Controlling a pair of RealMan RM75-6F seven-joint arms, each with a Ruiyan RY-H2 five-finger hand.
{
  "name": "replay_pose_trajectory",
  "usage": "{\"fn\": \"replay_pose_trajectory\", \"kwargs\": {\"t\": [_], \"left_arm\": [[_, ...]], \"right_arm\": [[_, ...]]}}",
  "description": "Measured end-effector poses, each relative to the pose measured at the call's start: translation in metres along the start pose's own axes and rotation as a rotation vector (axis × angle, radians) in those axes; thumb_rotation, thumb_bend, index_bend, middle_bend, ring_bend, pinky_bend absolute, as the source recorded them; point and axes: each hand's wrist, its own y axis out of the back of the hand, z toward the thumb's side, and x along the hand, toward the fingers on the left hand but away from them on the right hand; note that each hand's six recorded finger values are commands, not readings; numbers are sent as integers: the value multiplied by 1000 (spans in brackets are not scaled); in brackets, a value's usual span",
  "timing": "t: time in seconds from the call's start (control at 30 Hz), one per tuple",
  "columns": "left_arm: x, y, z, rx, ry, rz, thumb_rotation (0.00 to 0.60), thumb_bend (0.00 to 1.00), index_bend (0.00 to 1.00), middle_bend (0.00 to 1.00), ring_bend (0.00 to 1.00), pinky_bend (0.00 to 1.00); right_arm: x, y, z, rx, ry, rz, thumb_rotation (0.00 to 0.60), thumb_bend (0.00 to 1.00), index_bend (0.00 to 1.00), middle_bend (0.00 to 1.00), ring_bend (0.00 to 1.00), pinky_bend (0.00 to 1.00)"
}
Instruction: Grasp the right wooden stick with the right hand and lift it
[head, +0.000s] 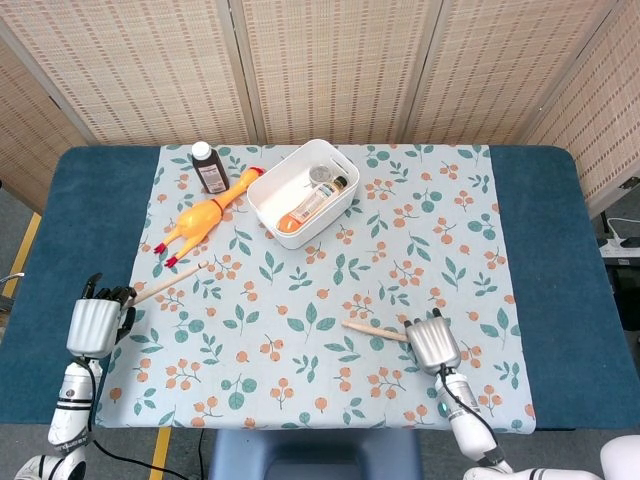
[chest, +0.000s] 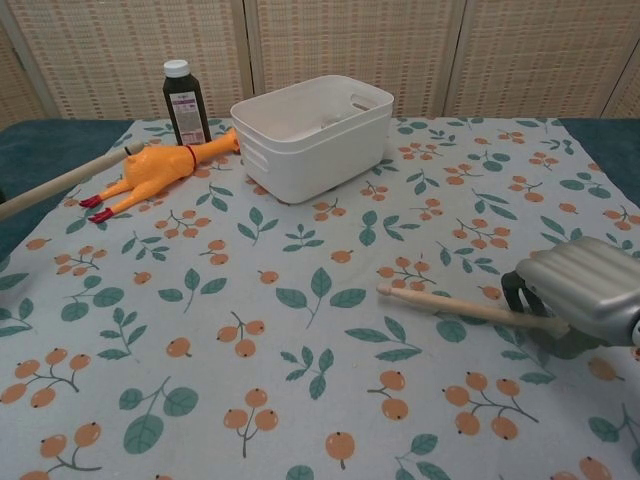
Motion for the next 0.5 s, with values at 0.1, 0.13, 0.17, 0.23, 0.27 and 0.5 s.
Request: {"fn": "replay_pose_trajectory", "kwargs": {"t": [0.1,0.13,0.17,0.23,0.27,0.5], "left_arm": [[2,6,2,-4,-5,6,600,594,840,881,520,186],[3,8,3,-3,-8,8,600,594,840,881,520,186],[4,10,3,-3,-10,9,600,594,840,881,521,186],[5,14,6,-5,-13,8,600,594,840,881,521,186],[5,15,7,-6,-15,7,600,594,840,881,522,186],[8,24,32,20,-74,-2,600,594,840,881,523,186]], "right_arm": [[3,13,-3,-42,10,-41,600,392,1000,946,770,338],[4,18,-4,-56,12,-55,600,393,1000,946,770,339],[5,23,-6,-69,12,-68,600,394,1000,946,770,339],[7,33,-9,-98,14,-97,600,395,1000,946,770,340],[8,38,-9,-111,16,-110,600,395,1000,946,770,340],[0,77,0,-203,61,-205,600,396,1000,946,770,351]]}}
